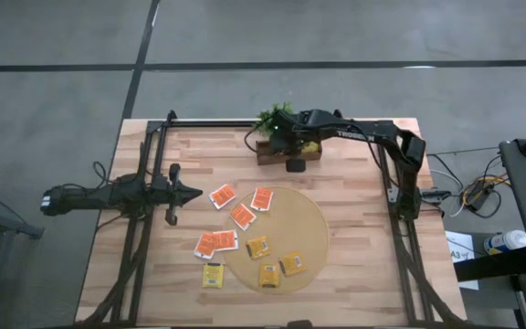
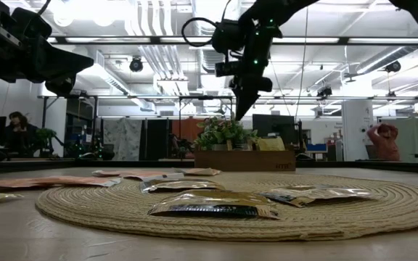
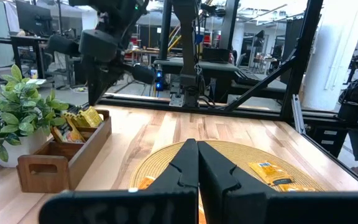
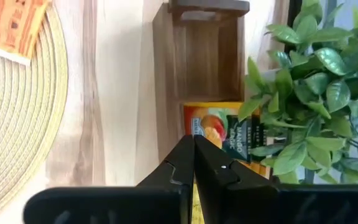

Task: Pick & Place Tea
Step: Adjust the wooden organizer

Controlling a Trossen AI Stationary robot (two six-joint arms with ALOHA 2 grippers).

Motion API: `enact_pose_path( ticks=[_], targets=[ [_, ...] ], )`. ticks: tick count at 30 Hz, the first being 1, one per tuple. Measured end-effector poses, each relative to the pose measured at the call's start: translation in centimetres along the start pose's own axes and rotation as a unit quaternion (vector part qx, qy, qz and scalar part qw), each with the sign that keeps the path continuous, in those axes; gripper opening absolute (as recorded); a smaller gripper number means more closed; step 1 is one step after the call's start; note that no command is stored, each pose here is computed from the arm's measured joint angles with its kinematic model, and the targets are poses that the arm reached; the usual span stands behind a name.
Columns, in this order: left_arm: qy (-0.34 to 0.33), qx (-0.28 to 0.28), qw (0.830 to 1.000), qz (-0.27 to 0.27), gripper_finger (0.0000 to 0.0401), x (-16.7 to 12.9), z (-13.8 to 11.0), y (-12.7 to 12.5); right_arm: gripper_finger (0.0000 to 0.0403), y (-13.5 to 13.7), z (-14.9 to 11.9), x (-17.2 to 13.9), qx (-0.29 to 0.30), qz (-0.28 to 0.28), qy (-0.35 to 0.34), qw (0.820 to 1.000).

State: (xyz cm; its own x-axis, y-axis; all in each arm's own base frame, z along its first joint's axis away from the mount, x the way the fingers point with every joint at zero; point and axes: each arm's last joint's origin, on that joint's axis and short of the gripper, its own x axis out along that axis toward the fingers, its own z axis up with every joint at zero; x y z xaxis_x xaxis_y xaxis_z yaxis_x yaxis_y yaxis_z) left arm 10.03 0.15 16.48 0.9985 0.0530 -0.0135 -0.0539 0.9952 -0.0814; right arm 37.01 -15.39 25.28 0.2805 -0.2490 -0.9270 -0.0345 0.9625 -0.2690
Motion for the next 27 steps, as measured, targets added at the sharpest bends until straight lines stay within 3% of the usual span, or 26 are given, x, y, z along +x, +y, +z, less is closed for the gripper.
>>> enact_pose_path(
  ticks=[12,17,27],
  targets=[
    [0.000,0.000,1.000,0.000,0.0000,0.0,0.0,0.0,0.0018,0.1,-1.1,2.2,0.000,0.039,-0.005,0.999],
    [0.000,0.000,1.000,0.000,0.0000,0.0,0.0,0.0,0.0069,0.2,-1.1,2.3,0.011,0.069,-0.019,0.997],
    [0.000,0.000,1.000,-0.001,0.0000,0.0,0.0,0.0,0.0176,-0.2,-1.4,2.8,0.017,0.050,-0.016,0.999]
  ],
)
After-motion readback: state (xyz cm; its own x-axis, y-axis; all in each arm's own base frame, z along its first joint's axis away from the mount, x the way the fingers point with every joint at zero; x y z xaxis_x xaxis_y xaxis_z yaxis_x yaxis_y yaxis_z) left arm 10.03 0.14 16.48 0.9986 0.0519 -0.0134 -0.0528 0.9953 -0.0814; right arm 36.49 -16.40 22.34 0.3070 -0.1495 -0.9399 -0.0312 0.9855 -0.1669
